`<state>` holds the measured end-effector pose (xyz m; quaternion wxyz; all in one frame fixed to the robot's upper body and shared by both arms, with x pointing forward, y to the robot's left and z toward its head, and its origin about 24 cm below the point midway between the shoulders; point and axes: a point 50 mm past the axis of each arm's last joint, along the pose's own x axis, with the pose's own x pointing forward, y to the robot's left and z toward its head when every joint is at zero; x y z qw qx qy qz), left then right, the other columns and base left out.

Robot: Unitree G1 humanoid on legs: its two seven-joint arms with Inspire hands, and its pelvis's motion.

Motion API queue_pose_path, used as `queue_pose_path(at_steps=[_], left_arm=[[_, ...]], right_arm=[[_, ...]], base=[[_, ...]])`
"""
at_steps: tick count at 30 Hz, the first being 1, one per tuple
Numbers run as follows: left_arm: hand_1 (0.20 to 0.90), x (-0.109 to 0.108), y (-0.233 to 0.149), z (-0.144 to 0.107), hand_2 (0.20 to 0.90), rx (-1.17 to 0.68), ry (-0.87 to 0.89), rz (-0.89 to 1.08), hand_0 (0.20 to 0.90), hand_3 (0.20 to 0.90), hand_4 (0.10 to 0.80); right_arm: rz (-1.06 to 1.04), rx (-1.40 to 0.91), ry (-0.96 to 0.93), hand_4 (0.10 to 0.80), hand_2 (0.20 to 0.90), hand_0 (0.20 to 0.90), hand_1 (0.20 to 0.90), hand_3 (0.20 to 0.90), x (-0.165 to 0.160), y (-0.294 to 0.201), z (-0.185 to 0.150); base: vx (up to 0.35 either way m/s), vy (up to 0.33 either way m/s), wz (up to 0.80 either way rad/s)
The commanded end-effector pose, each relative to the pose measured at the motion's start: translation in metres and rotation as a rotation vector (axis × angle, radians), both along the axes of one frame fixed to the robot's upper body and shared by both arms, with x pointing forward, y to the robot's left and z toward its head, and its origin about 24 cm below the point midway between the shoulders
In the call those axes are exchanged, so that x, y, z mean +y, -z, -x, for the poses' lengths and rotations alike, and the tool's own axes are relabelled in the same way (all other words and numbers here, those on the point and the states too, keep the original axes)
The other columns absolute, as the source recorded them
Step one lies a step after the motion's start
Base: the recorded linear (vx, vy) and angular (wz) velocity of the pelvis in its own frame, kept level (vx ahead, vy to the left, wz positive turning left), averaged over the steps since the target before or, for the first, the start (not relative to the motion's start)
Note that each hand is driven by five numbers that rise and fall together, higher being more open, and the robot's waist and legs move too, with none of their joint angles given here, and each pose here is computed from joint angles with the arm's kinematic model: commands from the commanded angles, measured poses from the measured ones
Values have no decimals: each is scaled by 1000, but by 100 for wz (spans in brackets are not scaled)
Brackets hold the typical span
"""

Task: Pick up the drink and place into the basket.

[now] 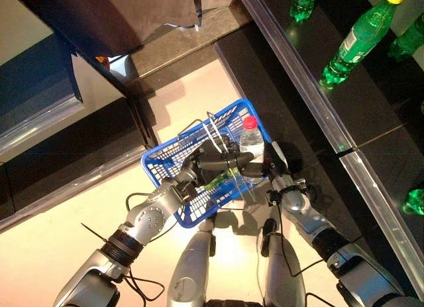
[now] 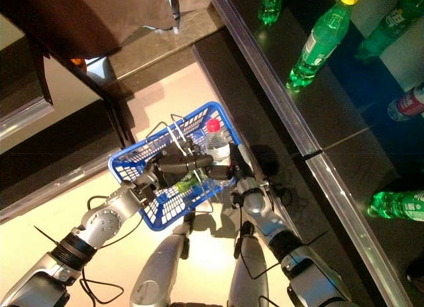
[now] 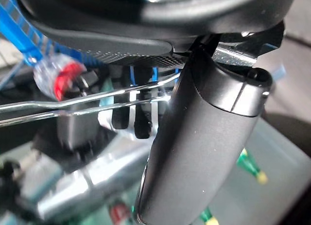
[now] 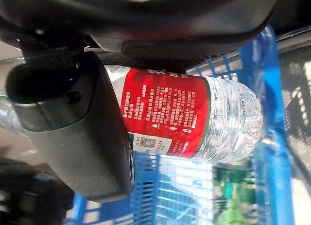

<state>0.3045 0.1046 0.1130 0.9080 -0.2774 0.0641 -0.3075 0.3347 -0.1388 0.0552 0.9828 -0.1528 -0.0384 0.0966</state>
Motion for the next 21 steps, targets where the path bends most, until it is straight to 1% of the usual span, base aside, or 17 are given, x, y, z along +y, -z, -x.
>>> queue_pose_path(at_steps=[1, 6, 9, 11, 14, 18, 21], left_arm=[[300, -24, -145, 37, 300, -700, 248, 344, 300, 200, 100], [300, -23, -149, 39, 300, -680, 254, 344, 300, 200, 100], [300, -25, -148, 39, 300, -654, 278, 336, 300, 200, 100], [300, -27, -146, 40, 300, -626, 306, 331, 300, 200, 100], [300, -32, -145, 39, 300, -599, 348, 324, 300, 200, 100], [300, -37, -144, 39, 300, -587, 388, 309, 300, 200, 100], [300, -40, -141, 40, 300, -561, 402, 290, 300, 200, 100]], right_arm=[[-176, -379, -256, 100, 300, 300, 300, 200, 56, -87, -3], [-217, -351, -242, 100, 300, 300, 300, 200, 57, -82, -2], [-184, -341, -255, 100, 300, 300, 300, 200, 59, -81, -2], [-122, -326, -287, 100, 300, 300, 300, 200, 63, -79, -2], [55, -263, -355, 100, 300, 300, 300, 200, 69, -74, -7], [444, -170, -440, 100, 300, 300, 300, 200, 71, -63, -14], [707, -185, -460, 100, 300, 300, 300, 200, 68, -66, -18]], base=[[53, -16, 0], [26, -7, 2], [-4, 11, 3], [-21, 8, 7], [-47, -5, 4], [-43, -26, 1], [-9, -10, 1]])
